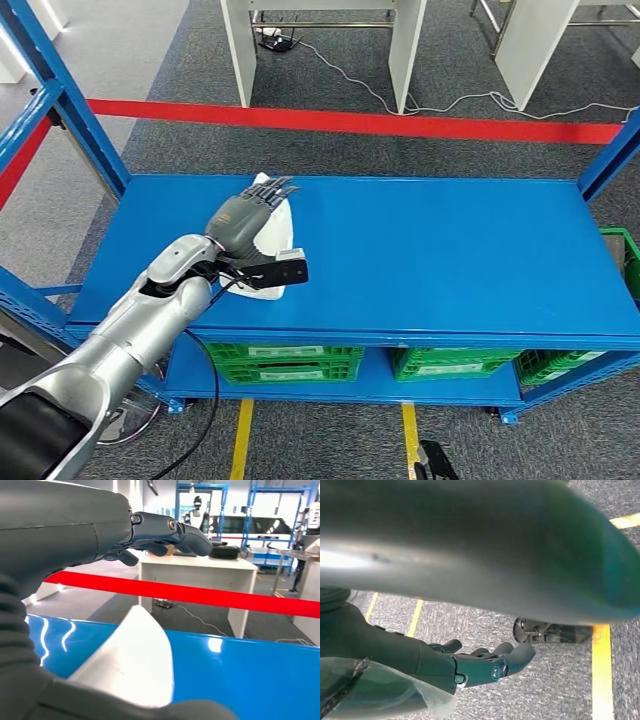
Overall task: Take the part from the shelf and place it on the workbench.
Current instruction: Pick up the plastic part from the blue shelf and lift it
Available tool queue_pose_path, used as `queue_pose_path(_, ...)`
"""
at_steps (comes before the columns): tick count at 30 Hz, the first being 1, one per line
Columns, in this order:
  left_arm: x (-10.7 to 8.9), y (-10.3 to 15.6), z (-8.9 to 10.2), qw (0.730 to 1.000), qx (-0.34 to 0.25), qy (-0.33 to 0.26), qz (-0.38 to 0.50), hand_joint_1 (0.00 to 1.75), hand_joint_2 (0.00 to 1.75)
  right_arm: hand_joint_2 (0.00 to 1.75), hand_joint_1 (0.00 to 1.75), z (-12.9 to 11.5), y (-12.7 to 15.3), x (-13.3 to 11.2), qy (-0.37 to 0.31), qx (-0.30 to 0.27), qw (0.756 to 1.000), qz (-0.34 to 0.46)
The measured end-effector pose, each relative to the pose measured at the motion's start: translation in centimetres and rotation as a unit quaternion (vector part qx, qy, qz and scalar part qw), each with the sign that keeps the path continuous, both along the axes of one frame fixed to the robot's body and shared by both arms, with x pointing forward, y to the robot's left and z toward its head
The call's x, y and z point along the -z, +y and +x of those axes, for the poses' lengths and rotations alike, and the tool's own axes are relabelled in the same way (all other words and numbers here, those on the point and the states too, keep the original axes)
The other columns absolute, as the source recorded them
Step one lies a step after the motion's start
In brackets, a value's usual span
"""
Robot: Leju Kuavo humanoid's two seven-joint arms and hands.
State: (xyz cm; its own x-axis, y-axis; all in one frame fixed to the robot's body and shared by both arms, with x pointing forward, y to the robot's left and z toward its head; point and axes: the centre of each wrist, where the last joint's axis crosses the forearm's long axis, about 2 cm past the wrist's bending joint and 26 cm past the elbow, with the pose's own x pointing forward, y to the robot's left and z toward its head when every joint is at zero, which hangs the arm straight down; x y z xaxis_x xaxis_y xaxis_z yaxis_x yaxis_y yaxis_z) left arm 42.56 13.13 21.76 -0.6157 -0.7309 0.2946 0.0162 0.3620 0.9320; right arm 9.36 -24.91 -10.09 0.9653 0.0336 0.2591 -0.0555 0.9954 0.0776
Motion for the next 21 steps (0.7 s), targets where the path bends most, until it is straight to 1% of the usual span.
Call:
queue_pose_path(7, -0.1, -1.1, -0.4, 1.000, 0.014, 0.015, 0.000, 0.00, 1.75, 0.00, 0.00, 0.1, 0.1, 0.0, 0.000, -0.002, 1.000, 0.004)
queue_pose_path(11, 0.0, -1.8, -0.7, 0.999, 0.011, 0.031, 0.004, 0.00, 1.75, 0.00, 0.00, 0.2, 0.1, -0.1, 0.000, -0.002, 1.000, 0.005)
queue_pose_path(16, 0.0, -2.4, -0.9, 0.999, 0.010, 0.037, 0.007, 0.00, 1.75, 0.00, 0.00, 0.4, 0.1, -0.1, -0.001, -0.002, 1.000, 0.006)
queue_pose_path(21, 0.1, -2.8, -1.1, 0.998, 0.007, 0.055, 0.039, 0.00, 1.75, 0.00, 0.00, 0.3, 0.1, -0.1, -0.005, -0.001, 1.000, 0.007)
